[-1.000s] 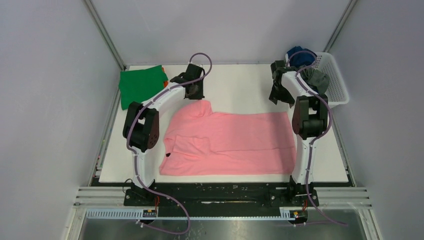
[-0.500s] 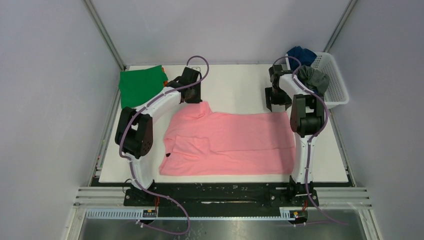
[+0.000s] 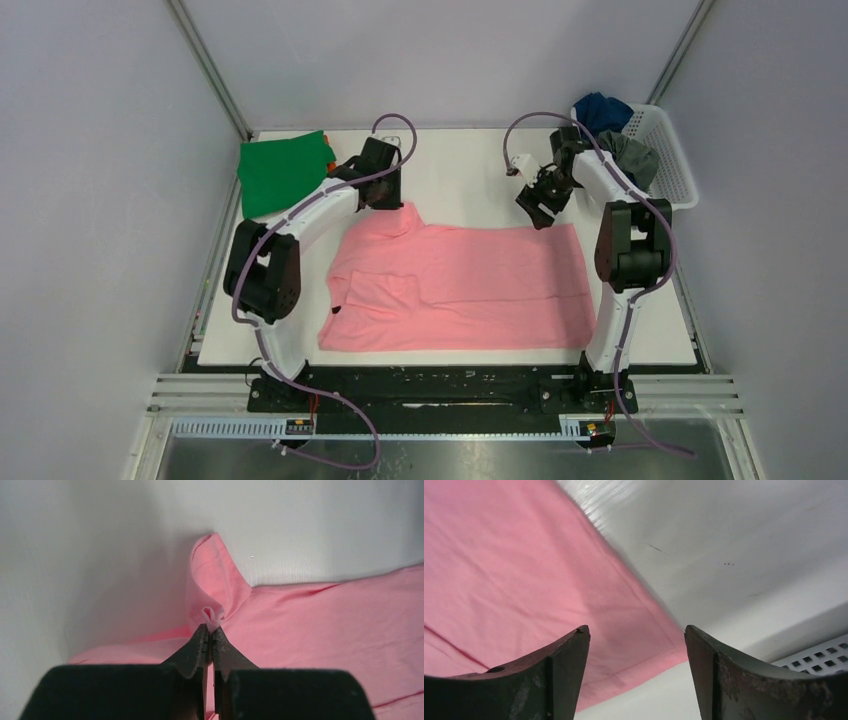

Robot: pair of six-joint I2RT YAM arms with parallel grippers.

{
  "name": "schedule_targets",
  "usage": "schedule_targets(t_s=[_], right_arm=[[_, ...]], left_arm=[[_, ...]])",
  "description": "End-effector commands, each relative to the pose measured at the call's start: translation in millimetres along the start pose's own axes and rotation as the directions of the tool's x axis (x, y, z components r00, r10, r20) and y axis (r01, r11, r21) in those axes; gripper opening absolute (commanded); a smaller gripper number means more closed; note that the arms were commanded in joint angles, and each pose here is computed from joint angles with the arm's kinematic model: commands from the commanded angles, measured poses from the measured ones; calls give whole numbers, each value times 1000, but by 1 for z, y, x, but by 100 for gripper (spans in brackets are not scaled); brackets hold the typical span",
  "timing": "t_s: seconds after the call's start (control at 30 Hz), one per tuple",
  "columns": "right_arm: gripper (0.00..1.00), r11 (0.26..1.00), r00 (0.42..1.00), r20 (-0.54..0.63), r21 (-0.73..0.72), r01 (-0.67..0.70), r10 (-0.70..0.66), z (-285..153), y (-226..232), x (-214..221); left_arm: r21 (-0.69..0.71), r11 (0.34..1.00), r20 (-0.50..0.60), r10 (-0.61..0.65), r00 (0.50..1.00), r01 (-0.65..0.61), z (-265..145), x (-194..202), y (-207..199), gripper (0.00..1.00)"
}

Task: Fold and stack the t-shirts
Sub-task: Grab the side of the flattened tshirt furthest away from the robot with both arms

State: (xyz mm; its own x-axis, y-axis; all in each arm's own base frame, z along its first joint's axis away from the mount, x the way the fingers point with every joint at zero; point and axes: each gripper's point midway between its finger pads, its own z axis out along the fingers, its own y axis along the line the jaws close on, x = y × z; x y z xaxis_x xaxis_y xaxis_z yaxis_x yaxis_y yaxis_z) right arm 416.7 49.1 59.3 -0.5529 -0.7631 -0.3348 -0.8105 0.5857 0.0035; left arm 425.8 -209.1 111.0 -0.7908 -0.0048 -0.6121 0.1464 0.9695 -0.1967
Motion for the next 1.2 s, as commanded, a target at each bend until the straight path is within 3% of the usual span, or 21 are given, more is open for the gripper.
schedule_targets(t_s=[0.0, 0.1, 0.27, 0.37, 0.4, 0.77, 0.83, 0.93, 1.1, 1.17], right_arm=[[78, 971, 972, -11, -46, 233, -234, -9, 0, 11], [76, 980, 973, -117, -26, 196, -198, 4, -18, 23], [76, 989, 969, -197, -11, 147, -146, 15, -36, 28], [49, 992, 950, -284, -26, 125, -127, 23, -43, 41], [46, 994, 949, -293, -31, 109, -113, 25, -44, 41], [45, 995, 937, -336, -66, 79, -97, 26, -42, 45], [46, 996, 934, -346, -53, 76, -90, 28, -42, 44], [57, 994, 920, -378, -68, 86, -105, 22, -37, 48], [50, 972, 920, -342, -197, 129, -192, 19, -9, 52], [42, 963, 911, -349, -226, 144, -218, 20, -1, 55]], left_arm=[[46, 999, 99, 13, 995, -17, -29, -22, -10, 0], [47, 999, 98, 19, 995, -24, -30, -20, -9, 0], [38, 999, 106, 23, 994, -27, -35, -21, -7, 0], [36, 999, 111, 26, 994, -31, -38, -21, -7, 0], [32, 999, 111, 28, 993, -31, -38, -21, -5, 0], [-17, 999, 111, 43, 993, -41, -43, -22, 3, 0], [-20, 999, 111, 43, 993, -41, -44, -22, 3, 0], [-24, 999, 117, 43, 992, -41, -45, -24, 3, 0], [-38, 998, 118, 49, 992, -45, -46, -26, 4, 0], [-36, 998, 120, 51, 992, -47, -46, -27, 2, 0]])
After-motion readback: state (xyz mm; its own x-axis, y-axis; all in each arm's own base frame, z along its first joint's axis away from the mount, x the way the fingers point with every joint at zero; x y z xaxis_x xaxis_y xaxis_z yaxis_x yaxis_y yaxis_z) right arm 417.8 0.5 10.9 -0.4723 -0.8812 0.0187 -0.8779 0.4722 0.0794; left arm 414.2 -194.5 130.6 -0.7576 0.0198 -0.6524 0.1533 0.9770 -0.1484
